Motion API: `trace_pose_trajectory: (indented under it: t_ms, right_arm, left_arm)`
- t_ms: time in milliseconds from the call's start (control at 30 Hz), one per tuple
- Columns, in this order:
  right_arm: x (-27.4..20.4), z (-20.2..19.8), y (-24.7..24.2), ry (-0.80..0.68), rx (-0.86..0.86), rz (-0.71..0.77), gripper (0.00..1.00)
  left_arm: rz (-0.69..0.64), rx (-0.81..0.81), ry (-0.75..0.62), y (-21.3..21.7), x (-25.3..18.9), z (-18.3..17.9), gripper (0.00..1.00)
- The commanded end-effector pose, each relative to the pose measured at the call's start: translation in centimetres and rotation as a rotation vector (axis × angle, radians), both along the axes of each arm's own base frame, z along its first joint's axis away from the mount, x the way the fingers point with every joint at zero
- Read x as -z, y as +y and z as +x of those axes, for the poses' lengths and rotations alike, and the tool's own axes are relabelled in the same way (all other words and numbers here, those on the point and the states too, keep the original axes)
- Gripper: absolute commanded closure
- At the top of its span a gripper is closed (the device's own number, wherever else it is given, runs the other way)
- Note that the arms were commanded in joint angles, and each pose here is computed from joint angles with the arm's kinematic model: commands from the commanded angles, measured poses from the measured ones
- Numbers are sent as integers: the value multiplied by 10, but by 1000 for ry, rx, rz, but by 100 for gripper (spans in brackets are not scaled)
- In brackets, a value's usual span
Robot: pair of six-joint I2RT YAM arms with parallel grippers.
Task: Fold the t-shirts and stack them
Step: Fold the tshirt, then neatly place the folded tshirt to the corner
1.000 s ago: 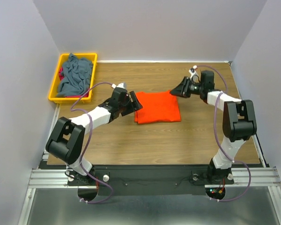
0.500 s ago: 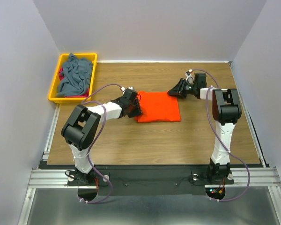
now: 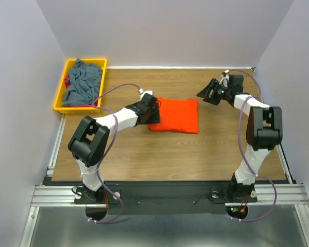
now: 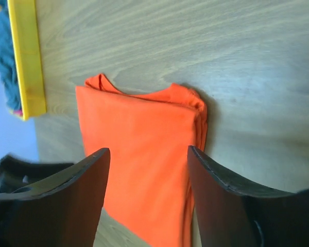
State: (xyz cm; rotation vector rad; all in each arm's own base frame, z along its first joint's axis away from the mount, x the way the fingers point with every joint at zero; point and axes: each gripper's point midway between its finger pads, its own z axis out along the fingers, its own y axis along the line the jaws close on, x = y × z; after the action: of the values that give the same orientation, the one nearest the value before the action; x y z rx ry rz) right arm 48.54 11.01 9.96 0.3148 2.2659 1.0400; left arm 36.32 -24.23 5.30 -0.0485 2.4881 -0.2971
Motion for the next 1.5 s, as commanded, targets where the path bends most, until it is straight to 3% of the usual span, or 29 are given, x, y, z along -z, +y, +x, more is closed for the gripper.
trace_pose_trajectory:
  t_ms: [0,133,167,300,467,567,800,1000,1067,1133,1200,1267,1467]
  right_arm:
    - [-27,-28,-34,12,142,-190,31]
    - [-41,-58,-24,1,101,-144,34]
    - [-46,-65,-14,-5,52,-104,34]
    - [-46,-89,-7,3,11,-75,35]
    - [-32,-110,-4,23,-22,-77,36]
    - [-26,-116,-3,35,-32,-75,36]
    - [-15,-120,-6,46,-36,-102,36]
    - [-28,-115,-7,11,-25,-108,36]
    - [-41,-108,-12,-24,7,-131,36]
    - [-46,-105,-20,-26,55,-160,35]
    - [-50,-102,-35,-17,134,-228,34]
    - [-48,-103,-46,6,185,-277,34]
    - [-33,-118,-77,100,320,-408,34]
  left_arm:
    - [103,208,-249,-49,-84,0,26]
    - [35,239,-260,-76,-92,-3,43]
    - [-40,254,-258,-90,-94,-5,53]
    - [-271,375,-233,-133,-96,-19,66]
    - [-525,403,-197,-153,-89,-19,81]
    - [-596,388,-139,-151,-63,-11,82]
    - [-610,285,121,-128,38,-28,82]
    - [-644,243,90,-108,23,-17,81]
    - [-669,274,23,-113,-10,-16,72]
    - [-661,292,-77,-118,-51,-10,64]
    - [-550,356,-120,-126,-61,-20,53]
    - [-408,392,-275,-134,-95,-6,44]
    - [-36,498,-434,-164,-110,-27,41]
